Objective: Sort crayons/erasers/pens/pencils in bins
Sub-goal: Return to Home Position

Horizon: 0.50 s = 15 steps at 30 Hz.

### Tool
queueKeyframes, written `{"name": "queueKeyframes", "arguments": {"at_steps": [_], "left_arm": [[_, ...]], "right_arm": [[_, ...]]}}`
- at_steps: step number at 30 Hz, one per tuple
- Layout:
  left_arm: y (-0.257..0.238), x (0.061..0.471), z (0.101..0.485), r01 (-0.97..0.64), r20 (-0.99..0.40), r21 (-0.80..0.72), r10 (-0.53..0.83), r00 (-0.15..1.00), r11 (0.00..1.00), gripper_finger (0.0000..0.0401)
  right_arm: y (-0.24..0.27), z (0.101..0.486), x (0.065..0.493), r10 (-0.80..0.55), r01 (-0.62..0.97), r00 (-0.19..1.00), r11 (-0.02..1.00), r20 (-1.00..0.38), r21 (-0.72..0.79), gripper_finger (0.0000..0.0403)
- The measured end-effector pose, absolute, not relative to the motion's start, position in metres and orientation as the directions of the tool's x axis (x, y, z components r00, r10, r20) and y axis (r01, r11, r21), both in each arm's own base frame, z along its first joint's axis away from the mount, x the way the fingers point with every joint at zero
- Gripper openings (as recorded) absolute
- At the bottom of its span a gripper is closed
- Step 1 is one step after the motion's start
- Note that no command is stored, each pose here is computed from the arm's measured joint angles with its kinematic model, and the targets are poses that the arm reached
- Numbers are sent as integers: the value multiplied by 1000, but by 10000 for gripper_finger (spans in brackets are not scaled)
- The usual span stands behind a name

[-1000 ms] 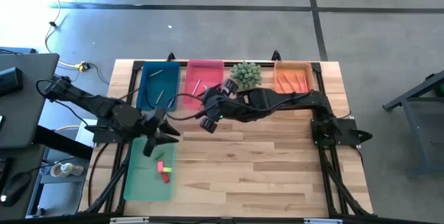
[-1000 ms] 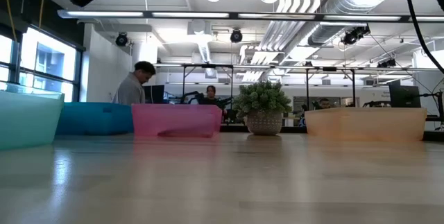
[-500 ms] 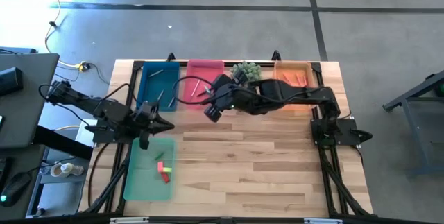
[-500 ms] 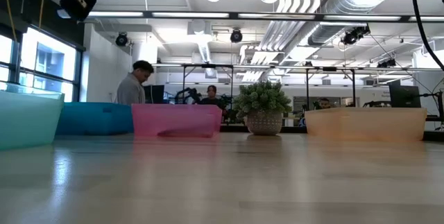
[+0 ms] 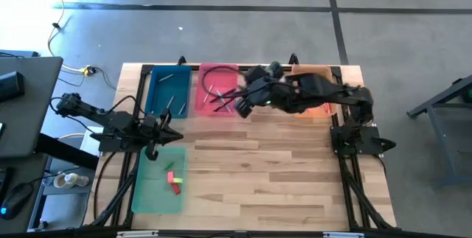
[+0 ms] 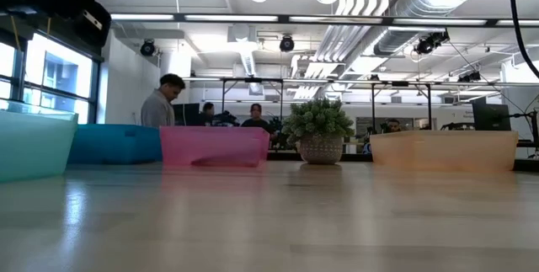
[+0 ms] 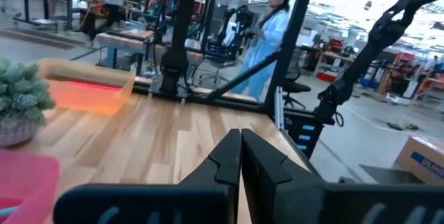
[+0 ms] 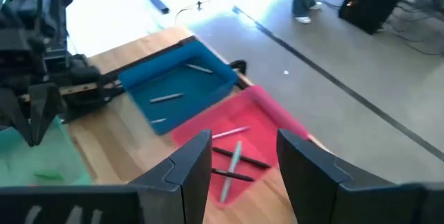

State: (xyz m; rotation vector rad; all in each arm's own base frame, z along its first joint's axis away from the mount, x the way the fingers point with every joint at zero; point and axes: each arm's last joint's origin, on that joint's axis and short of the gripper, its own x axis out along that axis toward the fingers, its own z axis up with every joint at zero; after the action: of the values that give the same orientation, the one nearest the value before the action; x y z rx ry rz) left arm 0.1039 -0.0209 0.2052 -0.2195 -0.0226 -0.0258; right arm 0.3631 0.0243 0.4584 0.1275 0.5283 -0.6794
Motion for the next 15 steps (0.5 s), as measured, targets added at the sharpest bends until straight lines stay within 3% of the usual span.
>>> {"name": "queueKeyframes", "arguments": {"at_steps": [6,15], "left_arm": [[-17,105,190,27,53,-215,-16,998,976,0],[-5,108,175,-14,69,-280,35,997,960,0]], "right_arm": [[20,478,327,-584,651,631,756,-510,-59,153],[9,502,256,-676,698,530,690,-512,-190,153]]}}
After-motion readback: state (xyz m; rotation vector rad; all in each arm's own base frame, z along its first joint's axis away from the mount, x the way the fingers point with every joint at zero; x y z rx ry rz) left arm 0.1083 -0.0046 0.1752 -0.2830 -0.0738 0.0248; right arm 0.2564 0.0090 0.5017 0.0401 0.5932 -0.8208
